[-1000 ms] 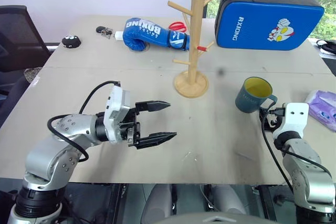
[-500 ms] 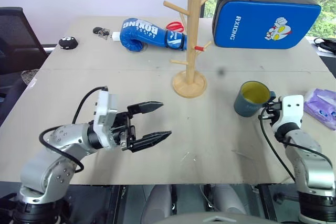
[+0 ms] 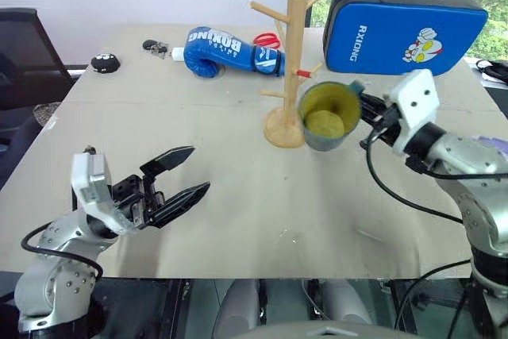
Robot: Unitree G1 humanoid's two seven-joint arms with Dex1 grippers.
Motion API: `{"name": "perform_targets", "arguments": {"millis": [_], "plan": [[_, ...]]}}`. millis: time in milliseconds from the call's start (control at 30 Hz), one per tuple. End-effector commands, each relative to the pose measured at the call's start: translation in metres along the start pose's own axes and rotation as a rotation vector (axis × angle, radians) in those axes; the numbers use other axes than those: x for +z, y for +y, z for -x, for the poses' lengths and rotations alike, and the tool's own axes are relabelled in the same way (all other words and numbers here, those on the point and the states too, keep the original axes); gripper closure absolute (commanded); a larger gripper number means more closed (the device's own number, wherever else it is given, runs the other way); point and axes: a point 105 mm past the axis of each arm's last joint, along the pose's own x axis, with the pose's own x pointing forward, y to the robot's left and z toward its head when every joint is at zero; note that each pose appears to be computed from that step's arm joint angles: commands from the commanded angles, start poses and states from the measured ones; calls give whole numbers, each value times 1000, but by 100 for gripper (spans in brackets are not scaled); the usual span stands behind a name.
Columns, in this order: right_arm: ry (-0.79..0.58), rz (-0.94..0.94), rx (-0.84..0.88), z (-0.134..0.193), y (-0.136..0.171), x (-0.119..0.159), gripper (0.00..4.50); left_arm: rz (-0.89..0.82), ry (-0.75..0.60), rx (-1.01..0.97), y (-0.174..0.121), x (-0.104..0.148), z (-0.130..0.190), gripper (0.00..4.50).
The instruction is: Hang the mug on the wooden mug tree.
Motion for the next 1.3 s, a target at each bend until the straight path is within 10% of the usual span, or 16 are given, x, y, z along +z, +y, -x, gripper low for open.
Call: {"name": "perform_targets", "arguments": {"millis": [33,567,700,800,1000,1100,1300], "plan": [[7,64,3,-7,-1,14,439,-31,-46,10,0,10,10,0],[137,100,29,-85,-9,16,439,-38,-46,80,-6,4,23,0],[144,105,10,-89,-20,8,304,-28,-40,76,-9,3,20,0],[100,90,30,-66,-23,11,178,-26,-25,69,-12,4,13,0],[-46,-41,197,-3,-2,19,178,-6,64,94,-11,-6,-10,0],[8,-97,185,32,-2,-6,178,-20,164,128,-5,-21,-12,0],[180,-196,92,93,4,-72,1,-5,283,163,6,-37,0,0]]}}
